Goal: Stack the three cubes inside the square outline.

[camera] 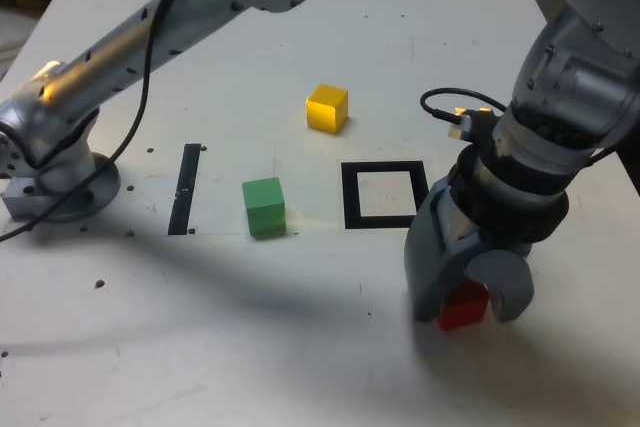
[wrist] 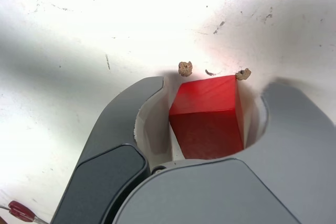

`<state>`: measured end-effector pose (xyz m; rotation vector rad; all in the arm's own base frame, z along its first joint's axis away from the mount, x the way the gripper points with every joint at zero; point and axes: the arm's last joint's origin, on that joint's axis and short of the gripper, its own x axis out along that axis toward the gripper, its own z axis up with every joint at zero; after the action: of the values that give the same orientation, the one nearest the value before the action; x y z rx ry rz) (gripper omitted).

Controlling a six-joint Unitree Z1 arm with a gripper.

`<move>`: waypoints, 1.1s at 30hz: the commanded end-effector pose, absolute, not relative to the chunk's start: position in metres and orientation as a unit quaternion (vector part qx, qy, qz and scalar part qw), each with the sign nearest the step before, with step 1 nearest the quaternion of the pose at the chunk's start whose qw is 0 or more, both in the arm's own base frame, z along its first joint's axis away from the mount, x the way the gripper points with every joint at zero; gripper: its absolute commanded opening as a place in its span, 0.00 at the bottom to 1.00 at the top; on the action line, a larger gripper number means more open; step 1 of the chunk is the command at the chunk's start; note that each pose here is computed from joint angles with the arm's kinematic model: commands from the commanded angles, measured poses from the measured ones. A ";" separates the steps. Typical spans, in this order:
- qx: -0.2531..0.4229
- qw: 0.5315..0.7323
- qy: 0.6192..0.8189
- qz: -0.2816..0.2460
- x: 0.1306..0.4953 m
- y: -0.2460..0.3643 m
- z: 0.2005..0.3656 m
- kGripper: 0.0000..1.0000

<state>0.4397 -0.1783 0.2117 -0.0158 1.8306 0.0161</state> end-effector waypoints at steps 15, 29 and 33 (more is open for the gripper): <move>0.016 0.585 0.811 -0.007 0.418 -0.166 0.224 0.33; 0.039 0.582 0.812 -0.016 0.381 -0.101 0.262 0.33; 0.042 0.590 0.806 -0.023 0.376 -0.084 0.267 0.33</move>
<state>0.3786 -0.0873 0.2632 0.0981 1.8827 -0.0524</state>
